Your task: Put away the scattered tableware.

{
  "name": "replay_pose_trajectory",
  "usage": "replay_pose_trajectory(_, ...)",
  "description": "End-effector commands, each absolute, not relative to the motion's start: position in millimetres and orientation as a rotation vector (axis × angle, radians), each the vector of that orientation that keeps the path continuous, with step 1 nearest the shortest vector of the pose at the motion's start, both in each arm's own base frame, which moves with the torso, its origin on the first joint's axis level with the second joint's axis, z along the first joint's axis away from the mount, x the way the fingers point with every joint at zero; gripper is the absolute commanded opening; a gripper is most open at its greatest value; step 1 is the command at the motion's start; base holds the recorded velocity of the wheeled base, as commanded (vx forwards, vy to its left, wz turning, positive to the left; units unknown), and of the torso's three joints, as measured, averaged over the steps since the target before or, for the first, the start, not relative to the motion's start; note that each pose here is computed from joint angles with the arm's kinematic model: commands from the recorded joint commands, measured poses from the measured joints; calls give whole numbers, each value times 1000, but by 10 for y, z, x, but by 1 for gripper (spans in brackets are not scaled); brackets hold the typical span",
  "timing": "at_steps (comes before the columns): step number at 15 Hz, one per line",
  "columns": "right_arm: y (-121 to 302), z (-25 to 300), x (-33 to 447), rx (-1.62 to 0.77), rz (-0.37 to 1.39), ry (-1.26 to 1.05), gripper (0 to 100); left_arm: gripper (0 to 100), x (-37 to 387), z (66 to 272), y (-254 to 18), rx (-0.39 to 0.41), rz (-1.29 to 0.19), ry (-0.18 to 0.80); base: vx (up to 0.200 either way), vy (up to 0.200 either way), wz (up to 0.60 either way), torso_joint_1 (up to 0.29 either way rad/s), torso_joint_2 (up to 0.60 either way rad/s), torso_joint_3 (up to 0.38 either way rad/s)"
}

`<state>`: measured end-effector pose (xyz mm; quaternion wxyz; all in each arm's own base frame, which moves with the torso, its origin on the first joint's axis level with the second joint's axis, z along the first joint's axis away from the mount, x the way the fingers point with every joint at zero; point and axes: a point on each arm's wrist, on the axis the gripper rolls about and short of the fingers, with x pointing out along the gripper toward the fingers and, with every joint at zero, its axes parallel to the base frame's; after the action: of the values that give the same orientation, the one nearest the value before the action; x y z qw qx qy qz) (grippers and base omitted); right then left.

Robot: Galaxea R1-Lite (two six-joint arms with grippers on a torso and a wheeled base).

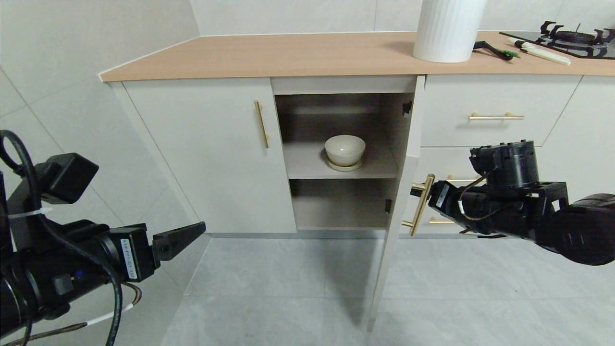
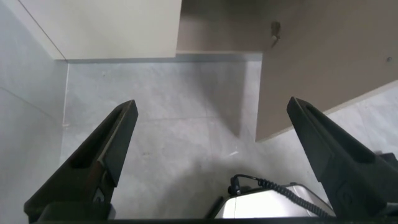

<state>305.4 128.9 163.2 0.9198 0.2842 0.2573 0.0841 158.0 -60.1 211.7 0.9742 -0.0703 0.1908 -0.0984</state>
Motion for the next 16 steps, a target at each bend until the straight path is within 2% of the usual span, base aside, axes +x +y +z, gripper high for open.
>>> replay_pose_trajectory(1, 1377, 1476, 3112, 588, 174, 561, 100, 100, 1583, 2111, -603, -141, -199, 388, 0, 0, 0, 0, 0, 0)
replay_pose_trajectory(11, 1497, 1369, 3199, 659, 188, 538, 100, 100, 1563, 2108, -629, -137, -218, 393, 0, 0, 0, 0, 0, 0)
replay_pose_trajectory(16, 1527, 1367, 3184, 660, 199, 543, 100, 100, 1568, 2100, -631, -135, -216, 398, 200, 0, 0, 3, 4, 6)
